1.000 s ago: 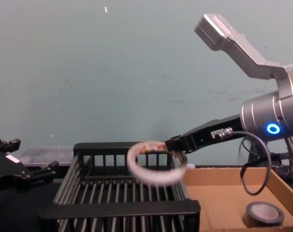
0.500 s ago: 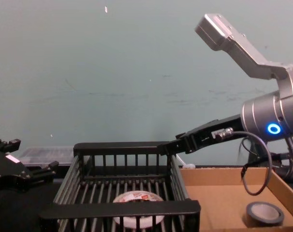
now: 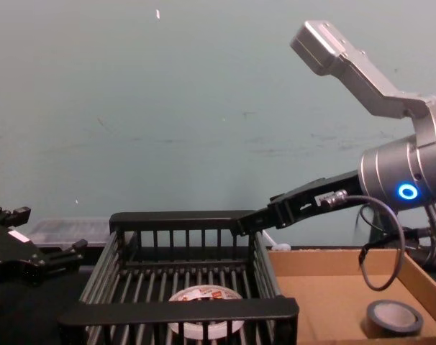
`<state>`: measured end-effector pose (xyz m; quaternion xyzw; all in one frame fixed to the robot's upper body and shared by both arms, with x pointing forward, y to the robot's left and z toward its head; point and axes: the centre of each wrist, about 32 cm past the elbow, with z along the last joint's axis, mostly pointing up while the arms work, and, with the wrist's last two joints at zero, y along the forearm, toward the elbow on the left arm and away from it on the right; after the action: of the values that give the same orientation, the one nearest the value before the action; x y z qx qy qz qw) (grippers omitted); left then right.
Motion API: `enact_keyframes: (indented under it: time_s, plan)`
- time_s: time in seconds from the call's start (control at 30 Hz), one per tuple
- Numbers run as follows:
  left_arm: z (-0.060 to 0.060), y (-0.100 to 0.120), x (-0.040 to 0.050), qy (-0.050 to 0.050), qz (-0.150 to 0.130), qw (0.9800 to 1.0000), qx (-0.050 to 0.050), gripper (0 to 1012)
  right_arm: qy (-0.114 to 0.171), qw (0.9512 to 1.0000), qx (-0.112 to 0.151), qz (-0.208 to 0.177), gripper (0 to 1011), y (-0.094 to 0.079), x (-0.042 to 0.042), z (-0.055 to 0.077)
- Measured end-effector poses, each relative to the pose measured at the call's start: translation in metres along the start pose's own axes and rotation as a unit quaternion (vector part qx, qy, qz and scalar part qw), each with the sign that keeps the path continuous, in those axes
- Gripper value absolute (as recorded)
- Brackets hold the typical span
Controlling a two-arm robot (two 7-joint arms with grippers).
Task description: Pick up the white tape and place it into the black box , Pick up the silver tape and place it into the brown box.
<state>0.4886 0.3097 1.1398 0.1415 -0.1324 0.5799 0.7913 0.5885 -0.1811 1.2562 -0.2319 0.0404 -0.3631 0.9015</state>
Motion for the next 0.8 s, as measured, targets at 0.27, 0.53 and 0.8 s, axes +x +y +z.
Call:
enact_keyframes:
  time_s: [0.27, 0.53, 0.8]
  plan:
    - [0.000, 0.000, 0.0000, 0.000, 0.000, 1.0000, 0.000, 1001, 0.004, 1.0000, 0.005, -0.006, 1002, -0.003, 0.0001, -0.002]
    - [0.000, 0.000, 0.0000, 0.000, 0.000, 1.0000, 0.000, 1001, -0.007, 0.9967, 0.058, -0.057, 1002, -0.018, -0.0017, -0.020]
    - [0.000, 0.000, 0.0000, 0.000, 0.000, 1.0000, 0.000, 1001, -0.025, 0.9859, 0.117, -0.117, 1002, -0.040, -0.0032, -0.055]
